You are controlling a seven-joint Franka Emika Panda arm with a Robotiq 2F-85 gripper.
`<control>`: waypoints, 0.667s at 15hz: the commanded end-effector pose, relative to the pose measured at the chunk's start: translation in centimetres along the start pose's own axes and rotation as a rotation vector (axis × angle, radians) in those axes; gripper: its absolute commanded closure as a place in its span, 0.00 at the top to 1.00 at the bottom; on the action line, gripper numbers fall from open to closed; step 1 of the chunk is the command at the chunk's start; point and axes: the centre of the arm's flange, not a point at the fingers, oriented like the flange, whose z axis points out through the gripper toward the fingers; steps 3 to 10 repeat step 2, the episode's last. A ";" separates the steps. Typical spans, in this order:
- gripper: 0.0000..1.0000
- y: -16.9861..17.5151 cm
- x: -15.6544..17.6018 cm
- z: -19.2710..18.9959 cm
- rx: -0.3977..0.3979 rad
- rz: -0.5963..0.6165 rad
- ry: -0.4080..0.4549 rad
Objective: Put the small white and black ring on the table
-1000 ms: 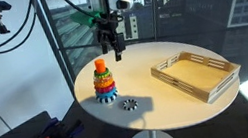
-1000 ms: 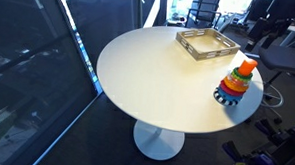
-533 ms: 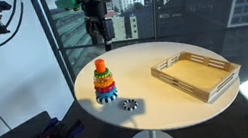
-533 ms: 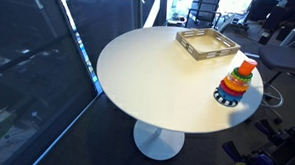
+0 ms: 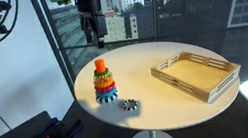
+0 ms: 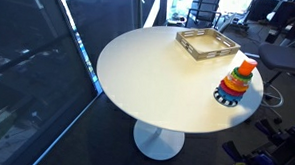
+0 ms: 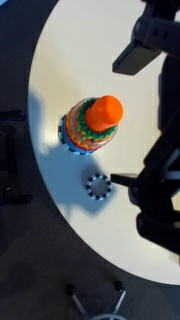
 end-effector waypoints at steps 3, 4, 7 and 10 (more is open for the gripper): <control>1.00 0.0 0.0 0.0 0.000 0.000 0.000; 1.00 0.0 0.0 0.0 0.000 0.000 0.000; 1.00 0.0 0.0 0.0 0.000 0.000 0.000; 1.00 0.0 0.0 0.0 0.000 0.000 0.000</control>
